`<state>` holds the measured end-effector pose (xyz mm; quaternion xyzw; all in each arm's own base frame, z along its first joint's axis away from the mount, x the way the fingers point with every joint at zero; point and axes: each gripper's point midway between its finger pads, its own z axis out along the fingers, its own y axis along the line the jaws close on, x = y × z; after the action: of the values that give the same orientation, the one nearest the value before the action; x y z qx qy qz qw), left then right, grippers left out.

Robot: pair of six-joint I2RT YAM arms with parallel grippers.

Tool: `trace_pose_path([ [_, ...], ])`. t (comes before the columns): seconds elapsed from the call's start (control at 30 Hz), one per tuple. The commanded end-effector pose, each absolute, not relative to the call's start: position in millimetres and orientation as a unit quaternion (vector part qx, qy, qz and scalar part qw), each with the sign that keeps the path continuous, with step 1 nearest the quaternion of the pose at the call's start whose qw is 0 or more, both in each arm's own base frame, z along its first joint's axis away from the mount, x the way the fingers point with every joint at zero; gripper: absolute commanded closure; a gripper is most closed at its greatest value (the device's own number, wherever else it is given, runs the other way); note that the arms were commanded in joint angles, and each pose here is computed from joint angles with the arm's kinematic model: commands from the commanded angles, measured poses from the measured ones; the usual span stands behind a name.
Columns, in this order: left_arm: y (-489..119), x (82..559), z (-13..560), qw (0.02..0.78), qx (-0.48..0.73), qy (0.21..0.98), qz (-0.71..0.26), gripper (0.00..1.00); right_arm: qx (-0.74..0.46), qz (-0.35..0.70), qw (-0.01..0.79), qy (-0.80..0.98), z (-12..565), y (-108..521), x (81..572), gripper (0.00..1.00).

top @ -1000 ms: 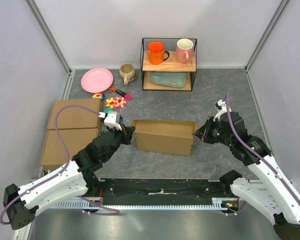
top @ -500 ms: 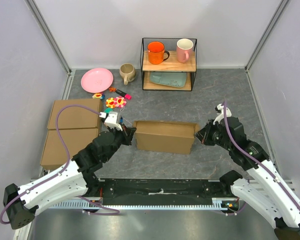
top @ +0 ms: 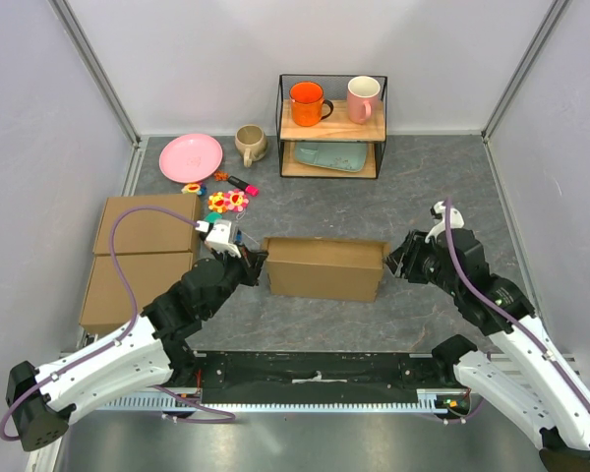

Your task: Fold the paper box

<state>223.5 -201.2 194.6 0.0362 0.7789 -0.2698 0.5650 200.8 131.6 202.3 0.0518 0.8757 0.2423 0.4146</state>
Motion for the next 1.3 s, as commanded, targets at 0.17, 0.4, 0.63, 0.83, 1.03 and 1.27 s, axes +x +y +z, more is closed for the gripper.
trace_pose_path([
  [0.17,-186,228,171,0.553,0.064,0.809,-0.191,0.98,0.042,0.266,0.500,0.823,274,132,217,0.39],
  [0.4,-190,229,171,0.551,0.067,0.809,-0.192,0.98,0.023,0.267,0.495,0.826,273,139,223,0.50],
  [0.63,-190,229,173,0.553,0.067,0.808,-0.194,0.98,0.009,0.266,0.484,0.834,264,142,220,0.59],
  [0.83,-190,229,174,0.554,0.065,0.807,-0.196,0.98,0.005,0.264,0.484,0.834,260,140,216,0.57],
  [1.03,-190,229,173,0.552,0.064,0.808,-0.197,0.98,-0.023,0.281,0.469,0.837,253,147,207,0.53],
  [1.27,-190,228,173,0.551,0.063,0.809,-0.198,0.98,-0.029,0.275,0.461,0.844,243,147,207,0.61],
])
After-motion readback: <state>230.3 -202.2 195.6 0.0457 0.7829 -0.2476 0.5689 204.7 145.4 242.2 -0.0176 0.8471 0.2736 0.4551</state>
